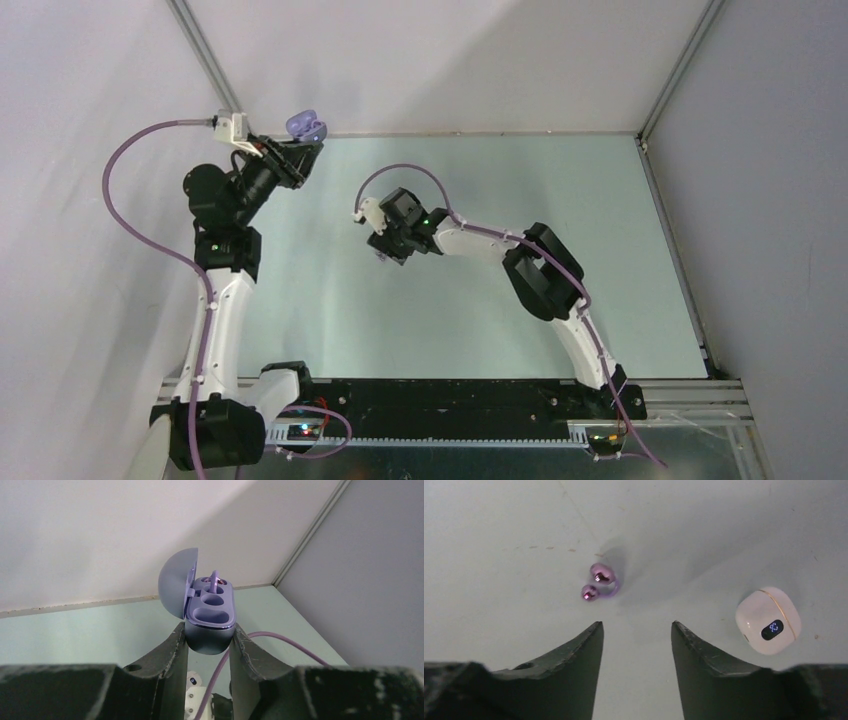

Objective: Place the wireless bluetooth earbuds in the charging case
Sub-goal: Pick up the earbud from the center of the board.

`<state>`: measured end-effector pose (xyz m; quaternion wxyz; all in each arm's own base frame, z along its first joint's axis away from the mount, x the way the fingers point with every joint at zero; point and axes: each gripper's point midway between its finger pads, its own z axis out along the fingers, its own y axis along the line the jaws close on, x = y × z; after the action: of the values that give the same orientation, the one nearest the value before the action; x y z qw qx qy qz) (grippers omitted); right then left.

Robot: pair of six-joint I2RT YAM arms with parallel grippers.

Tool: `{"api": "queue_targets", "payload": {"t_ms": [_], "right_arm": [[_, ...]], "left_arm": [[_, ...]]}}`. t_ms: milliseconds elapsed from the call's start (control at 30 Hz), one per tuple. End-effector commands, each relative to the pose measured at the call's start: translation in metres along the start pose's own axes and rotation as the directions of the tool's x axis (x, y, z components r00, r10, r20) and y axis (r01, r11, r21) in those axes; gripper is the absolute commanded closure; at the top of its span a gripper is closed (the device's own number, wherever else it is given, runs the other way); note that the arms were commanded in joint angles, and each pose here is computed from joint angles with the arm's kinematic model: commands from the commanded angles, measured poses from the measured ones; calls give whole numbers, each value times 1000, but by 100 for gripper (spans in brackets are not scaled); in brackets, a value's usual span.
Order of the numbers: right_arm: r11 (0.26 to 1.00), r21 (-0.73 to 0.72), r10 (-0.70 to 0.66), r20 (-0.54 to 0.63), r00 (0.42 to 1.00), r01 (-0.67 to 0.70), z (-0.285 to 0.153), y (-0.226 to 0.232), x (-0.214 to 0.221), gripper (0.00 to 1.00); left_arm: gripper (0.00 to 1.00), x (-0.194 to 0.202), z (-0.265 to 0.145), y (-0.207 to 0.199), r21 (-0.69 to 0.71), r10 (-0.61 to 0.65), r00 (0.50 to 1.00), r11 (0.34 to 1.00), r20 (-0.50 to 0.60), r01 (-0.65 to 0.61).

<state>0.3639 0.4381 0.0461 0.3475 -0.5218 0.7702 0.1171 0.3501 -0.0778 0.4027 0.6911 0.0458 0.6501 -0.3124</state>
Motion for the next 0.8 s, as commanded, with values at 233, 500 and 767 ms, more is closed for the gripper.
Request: {"api": "queue_targets", "payload": {"t_ms": [233, 500, 767], "right_arm": [[942, -194, -200, 324, 925, 272, -62, 32, -44, 65], [781, -136, -498, 453, 740, 610, -58, 16, -36, 74], [681, -183, -565, 484, 668, 709, -30, 7, -25, 74]], "left_arm": [[100, -8, -3, -8, 39, 15, 999, 999, 43, -17], [100, -3, -2, -4, 33, 14, 1000, 999, 27, -15], [100, 5, -4, 1, 14, 18, 1000, 1000, 13, -19]]}}
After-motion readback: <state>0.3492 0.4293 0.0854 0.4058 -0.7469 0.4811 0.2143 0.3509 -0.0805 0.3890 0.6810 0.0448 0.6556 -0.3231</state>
